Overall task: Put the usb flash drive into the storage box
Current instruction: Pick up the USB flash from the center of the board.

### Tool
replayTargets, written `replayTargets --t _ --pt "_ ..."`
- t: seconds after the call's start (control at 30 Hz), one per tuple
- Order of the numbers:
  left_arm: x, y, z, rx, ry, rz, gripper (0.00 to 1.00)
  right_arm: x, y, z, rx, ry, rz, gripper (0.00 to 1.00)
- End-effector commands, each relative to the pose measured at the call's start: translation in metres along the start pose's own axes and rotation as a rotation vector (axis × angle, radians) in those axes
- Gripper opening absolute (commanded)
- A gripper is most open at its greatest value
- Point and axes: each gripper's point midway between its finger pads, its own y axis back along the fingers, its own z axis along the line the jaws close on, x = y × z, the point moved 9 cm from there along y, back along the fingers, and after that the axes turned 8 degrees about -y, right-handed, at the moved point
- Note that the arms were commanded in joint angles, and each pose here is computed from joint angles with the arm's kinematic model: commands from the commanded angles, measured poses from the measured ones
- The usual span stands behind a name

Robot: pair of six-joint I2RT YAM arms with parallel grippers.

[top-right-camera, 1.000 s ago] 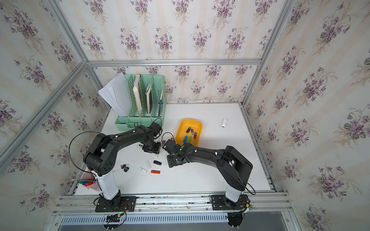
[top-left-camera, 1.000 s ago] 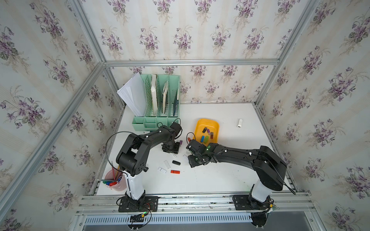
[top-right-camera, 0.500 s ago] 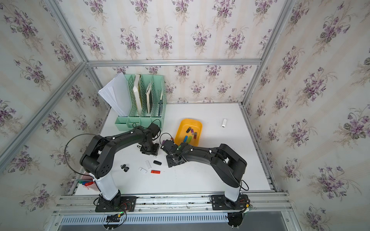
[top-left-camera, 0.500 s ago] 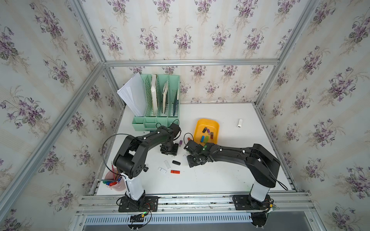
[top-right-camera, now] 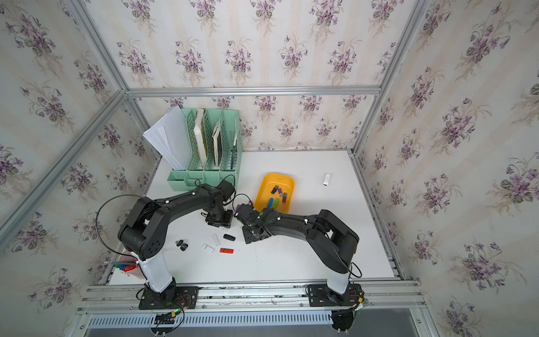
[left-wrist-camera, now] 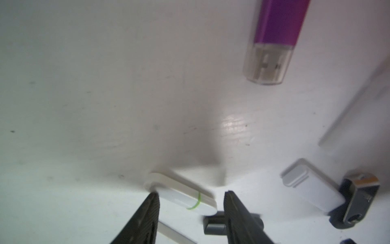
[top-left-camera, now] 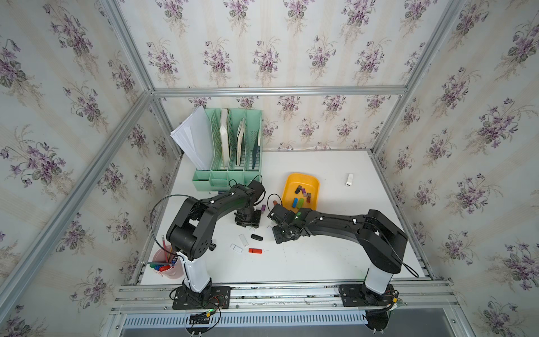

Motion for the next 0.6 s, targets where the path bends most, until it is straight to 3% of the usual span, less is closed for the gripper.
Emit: replayTargets --t 0.0,0.2,0.43,0.57 --pt "0.0050 -0.0002 0.0023 -0.009 0.011 0.009 0.62 -0.0002 -0.0014 -0.0010 0.012 0.001 -0.004 0.56" --pt "0.0045 -0.0038 0.0007 0.012 0.025 0.001 0.65 -0.0005 0.0000 -0.0012 0.014 0.003 -0.005 0.56" --pt "0.0012 -0.0070 -0.0003 0.014 0.018 0.009 0.48 0.0003 -0.0001 -0.0020 0.015 0.005 -0.003 0.56" --pt "0.0028 -0.0066 0.0009 -0.003 0.006 0.028 0.44 -0.0001 -0.0007 -0.0021 0.018 0.005 -0.006 0.56"
